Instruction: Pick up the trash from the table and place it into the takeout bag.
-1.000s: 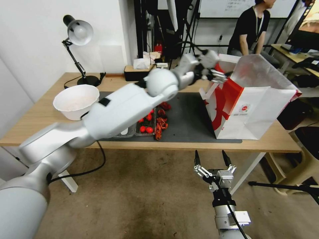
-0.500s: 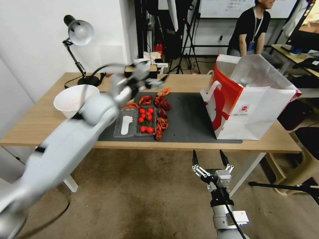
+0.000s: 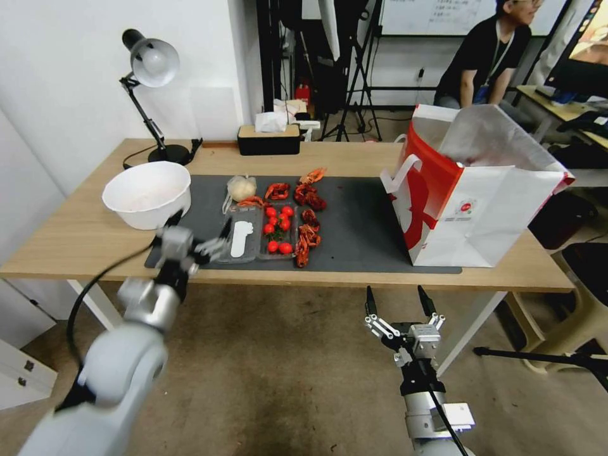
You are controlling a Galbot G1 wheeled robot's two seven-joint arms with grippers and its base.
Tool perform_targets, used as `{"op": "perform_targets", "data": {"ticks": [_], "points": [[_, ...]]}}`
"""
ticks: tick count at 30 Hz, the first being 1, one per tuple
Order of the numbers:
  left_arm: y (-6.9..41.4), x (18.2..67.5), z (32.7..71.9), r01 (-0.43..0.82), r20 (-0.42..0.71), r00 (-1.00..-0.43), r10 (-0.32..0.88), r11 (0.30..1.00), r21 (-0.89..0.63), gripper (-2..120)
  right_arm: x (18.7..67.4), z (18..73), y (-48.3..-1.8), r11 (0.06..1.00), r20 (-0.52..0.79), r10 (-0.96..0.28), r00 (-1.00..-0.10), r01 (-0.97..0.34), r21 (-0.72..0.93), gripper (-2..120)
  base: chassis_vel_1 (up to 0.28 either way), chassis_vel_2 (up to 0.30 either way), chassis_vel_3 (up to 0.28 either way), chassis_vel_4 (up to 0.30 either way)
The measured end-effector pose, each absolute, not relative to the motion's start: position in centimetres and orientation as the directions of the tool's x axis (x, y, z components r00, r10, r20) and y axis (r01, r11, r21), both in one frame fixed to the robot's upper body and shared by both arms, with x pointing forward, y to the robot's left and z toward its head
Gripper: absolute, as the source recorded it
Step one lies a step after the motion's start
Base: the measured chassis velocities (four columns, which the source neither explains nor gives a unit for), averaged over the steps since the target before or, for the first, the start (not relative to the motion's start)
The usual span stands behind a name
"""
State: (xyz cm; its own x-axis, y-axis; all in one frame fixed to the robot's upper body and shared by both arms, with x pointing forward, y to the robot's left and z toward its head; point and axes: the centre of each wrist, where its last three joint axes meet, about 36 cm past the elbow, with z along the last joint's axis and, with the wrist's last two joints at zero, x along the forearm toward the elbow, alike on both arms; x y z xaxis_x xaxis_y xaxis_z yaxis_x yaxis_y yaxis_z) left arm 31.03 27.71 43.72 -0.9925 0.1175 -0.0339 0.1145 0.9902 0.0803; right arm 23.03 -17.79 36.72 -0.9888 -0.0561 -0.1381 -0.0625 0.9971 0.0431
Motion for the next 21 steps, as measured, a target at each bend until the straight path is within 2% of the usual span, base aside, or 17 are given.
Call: {"op": "perform_targets", "data": {"ticks": [5,11,21], "points": [[27.4,28.3,40.7,0.044,-0.009,-0.999,0.045,0.996,0.077,100,23.1,36.6,-17.6,0.997,-0.137,-0.061,-0.989,-0.067,0.045,100,0.0,0.0,0.0,0.0],[27.2,27.2,39.2,0.019,0.011,-1.0,0.019,0.998,0.053,100,23.3,36.6,-17.6,0.997,-0.138,-0.063,-0.988,-0.07,0.043,100,0.0,0.0,0.0,0.0],[27.0,28.4,38.2,0.017,0.016,-1.0,0.016,0.999,0.036,100,23.4,36.5,-17.7,0.997,-0.137,-0.062,-0.989,-0.068,0.04,100,0.0,0.0,0.0,0.0]]}}
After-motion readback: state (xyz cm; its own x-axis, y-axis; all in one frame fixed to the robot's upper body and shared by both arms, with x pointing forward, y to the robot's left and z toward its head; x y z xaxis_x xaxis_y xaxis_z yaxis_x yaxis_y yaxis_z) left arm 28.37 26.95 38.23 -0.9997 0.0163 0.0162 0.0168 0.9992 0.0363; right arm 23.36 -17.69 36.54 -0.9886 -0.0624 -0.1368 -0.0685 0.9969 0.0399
